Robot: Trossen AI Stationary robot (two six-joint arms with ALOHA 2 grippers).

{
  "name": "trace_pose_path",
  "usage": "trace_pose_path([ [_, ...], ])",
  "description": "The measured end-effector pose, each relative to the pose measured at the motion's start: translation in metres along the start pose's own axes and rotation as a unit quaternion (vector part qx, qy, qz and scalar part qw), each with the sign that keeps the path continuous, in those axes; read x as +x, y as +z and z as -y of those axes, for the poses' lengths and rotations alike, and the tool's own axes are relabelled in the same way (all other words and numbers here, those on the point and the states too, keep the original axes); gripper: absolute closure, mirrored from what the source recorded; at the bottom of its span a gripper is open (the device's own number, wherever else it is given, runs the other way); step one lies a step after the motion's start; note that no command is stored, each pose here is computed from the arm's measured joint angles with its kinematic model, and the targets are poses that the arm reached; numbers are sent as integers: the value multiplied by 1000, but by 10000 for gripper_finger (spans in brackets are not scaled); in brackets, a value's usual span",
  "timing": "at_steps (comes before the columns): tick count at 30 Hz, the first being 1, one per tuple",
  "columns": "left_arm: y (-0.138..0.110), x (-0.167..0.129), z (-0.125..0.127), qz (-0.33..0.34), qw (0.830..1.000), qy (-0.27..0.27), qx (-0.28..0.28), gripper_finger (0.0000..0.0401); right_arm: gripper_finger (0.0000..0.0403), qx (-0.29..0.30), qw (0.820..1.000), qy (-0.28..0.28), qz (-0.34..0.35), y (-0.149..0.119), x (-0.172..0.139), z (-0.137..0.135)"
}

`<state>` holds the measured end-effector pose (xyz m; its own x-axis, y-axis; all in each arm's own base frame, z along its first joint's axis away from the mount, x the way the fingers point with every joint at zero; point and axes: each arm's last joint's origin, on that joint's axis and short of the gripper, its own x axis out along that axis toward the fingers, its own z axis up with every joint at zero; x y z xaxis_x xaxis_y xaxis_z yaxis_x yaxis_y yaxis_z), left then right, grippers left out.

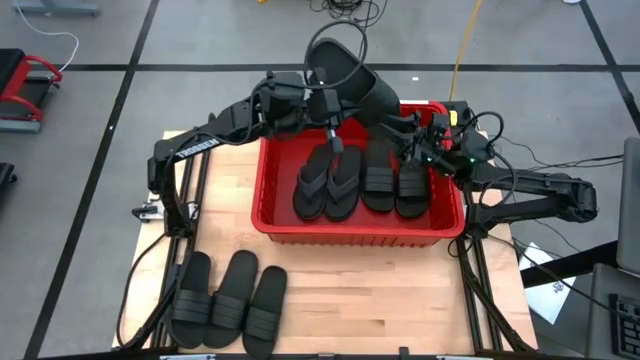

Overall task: Pick and place slides into bin
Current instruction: Put the black slide into the red container

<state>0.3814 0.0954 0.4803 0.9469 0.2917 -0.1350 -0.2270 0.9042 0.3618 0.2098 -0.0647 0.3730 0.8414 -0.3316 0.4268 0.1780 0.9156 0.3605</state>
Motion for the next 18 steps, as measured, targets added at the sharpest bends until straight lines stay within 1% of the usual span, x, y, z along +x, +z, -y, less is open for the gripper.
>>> trace_pose_path([
  [4,2,-1,-2,-1,999,22,25,401,229,-3,1000,-4,-6,-1,0,1],
  [7,6,-4,-6,17,999,32,29,401,229,-10,1000,-7,-1,0,0,1],
  [11,9,-10,-10,27,999,32,25,401,229,-15,1000,-26,7,1,-1,2],
  [16,8,-10,-7,23,1000,12,14,401,229,-35,999,-26,13,4,-1,2],
  [18,9,-10,-4,24,1000,8,12,401,229,-41,998,-36,18,4,-2,2],
])
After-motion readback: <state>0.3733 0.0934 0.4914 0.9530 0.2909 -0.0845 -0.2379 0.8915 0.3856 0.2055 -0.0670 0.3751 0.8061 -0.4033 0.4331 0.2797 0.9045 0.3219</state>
